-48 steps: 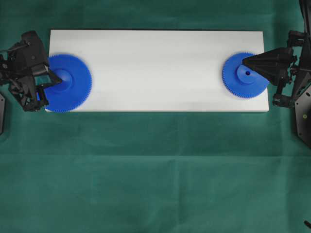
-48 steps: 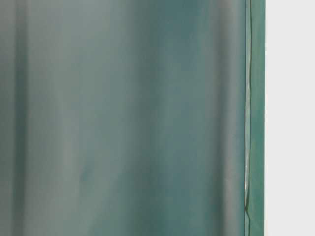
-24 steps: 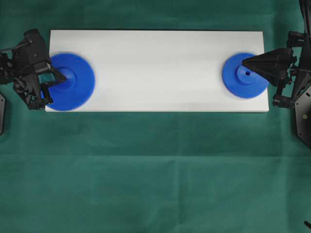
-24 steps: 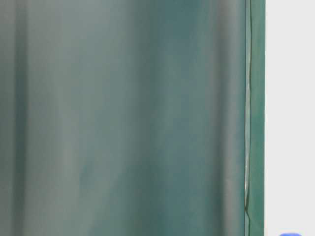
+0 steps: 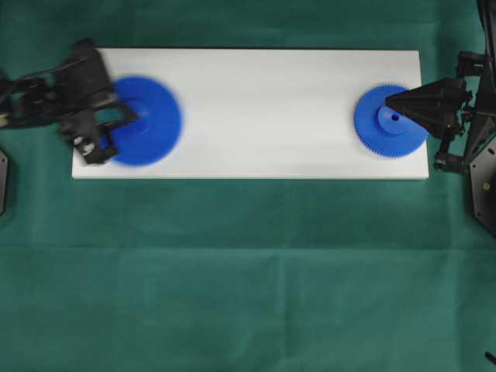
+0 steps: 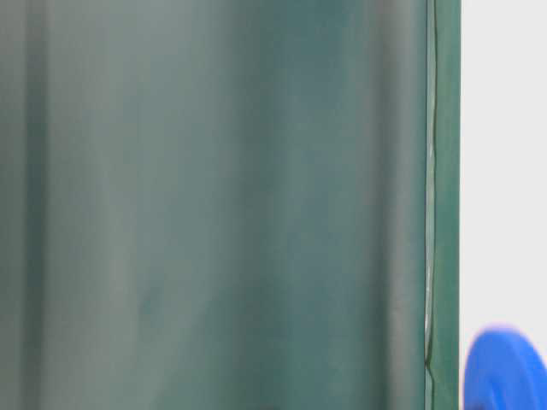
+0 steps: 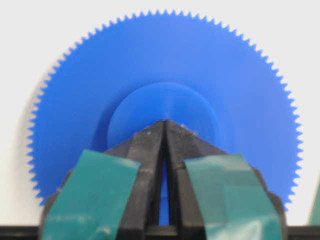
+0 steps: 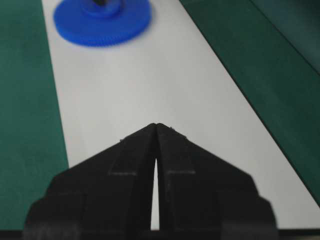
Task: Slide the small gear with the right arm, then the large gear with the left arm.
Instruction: 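Slide the large gear right with the left gripper into the small gear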
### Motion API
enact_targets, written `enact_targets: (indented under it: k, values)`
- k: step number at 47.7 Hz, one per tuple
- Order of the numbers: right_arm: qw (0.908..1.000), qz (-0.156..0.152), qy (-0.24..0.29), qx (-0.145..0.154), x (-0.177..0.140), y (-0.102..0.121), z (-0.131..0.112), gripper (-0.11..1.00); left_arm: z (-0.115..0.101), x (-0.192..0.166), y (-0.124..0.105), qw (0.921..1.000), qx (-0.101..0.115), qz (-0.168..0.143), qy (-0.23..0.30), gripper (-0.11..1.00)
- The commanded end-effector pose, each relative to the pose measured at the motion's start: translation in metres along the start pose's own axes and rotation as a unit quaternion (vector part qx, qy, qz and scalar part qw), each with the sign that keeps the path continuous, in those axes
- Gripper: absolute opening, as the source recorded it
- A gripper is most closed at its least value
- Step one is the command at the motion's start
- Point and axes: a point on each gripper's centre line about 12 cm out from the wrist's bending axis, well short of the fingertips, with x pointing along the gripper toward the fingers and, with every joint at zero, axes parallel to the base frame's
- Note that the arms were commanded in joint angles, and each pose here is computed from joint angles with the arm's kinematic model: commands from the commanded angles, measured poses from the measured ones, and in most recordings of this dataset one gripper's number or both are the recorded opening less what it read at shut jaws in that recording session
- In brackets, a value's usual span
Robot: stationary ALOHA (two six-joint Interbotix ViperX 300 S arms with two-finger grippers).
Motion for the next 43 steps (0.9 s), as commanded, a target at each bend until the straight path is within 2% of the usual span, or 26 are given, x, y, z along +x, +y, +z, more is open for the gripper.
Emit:
enact_targets:
  k: [1, 6, 10, 17, 21, 30, 43]
  values:
    - [0.9999, 0.005, -0.011, -0.001, 0.001, 0.002, 0.006, 0.5, 0.023, 0.028, -0.005, 1.0, 0.007, -0.005, 0.003, 0.0]
    - [0.9999, 0.009, -0.015, -0.001, 0.001, 0.003, 0.007, 0.5, 0.049, 0.061, -0.011, 0.9999, 0.013, -0.01, 0.002, 0.0]
    - [0.9998, 0.01, -0.016, -0.001, 0.001, 0.003, 0.007, 0.5, 0.078, 0.086, -0.019, 0.9996, 0.02, -0.016, -0.01, 0.0]
    - [0.9998, 0.01, -0.017, -0.002, 0.001, 0.003, 0.007, 0.5, 0.125, 0.113, -0.041, 0.9985, 0.037, -0.031, -0.027, 0.0]
    - [0.9998, 0.01, -0.015, -0.004, 0.001, 0.003, 0.006, 0.5, 0.145, 0.122, -0.052, 0.9979, 0.044, -0.038, -0.03, 0.0]
    - [0.9998, 0.01, -0.016, -0.005, 0.001, 0.003, 0.007, 0.5, 0.175, 0.144, -0.077, 0.9962, 0.059, -0.052, -0.038, 0.0]
    - [0.9999, 0.01, -0.011, -0.004, 0.0, 0.002, 0.001, 0.5, 0.19, 0.154, -0.083, 0.9958, 0.061, -0.054, -0.041, 0.0]
